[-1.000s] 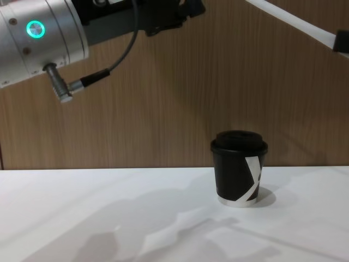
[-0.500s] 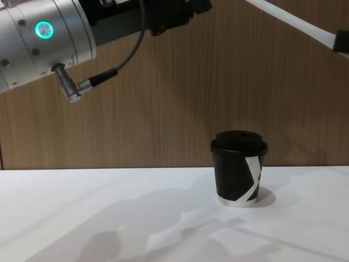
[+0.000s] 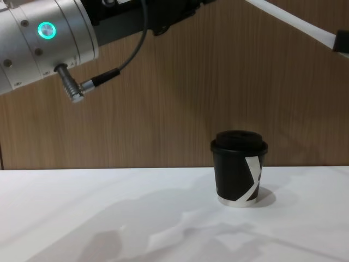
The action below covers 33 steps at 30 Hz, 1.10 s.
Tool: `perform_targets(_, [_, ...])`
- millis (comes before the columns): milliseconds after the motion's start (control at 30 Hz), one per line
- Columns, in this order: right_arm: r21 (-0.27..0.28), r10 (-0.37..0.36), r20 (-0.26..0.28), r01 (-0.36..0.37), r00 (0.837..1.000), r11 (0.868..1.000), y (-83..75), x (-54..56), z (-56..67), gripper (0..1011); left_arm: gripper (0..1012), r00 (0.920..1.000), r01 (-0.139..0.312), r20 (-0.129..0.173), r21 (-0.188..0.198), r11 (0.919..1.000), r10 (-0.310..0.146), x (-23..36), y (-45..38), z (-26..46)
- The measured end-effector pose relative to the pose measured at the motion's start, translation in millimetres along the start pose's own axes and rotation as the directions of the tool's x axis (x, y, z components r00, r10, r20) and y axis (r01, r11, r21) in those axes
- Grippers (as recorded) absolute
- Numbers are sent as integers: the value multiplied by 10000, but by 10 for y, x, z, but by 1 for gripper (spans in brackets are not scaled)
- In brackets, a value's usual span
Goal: Pick up the straw with one hand, pass it to the other hand, and insert it into the cup.
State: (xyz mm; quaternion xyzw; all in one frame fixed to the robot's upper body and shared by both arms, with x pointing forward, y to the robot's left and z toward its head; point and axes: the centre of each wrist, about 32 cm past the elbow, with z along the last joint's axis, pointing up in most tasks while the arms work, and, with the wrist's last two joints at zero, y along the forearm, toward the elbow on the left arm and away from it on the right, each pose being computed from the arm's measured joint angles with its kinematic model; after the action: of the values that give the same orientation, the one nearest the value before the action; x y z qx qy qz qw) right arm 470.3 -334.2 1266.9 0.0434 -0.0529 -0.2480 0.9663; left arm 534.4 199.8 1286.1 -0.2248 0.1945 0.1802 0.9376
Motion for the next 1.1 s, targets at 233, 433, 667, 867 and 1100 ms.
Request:
perform_targets(233, [0,0,-1,0,10000,10000,0,0,0,1,204,10000,6,-9,-9,10000,-6,1,-3,-2])
perform_targets(433, [-1,0,-1,0,10000,10000,0,0,0,1,88,10000,16,-17,-17,10000,-16,1,-6,-4])
perform_targets(667, [0,0,0,0,10000,10000,0,0,0,8,40,10000,18,-16,-18,10000,-18,1,-7,-4])
perform_targets(867, [0,1,0,-1,10000,10000,0,0,0,127,14,10000,12,-12,-22,10000,-12,1,-7,-3])
perform_targets(1100, [1,0,0,0,10000,10000,0,0,0,330,10,10000,13,-12,-22,10000,-13,1,-7,-4])
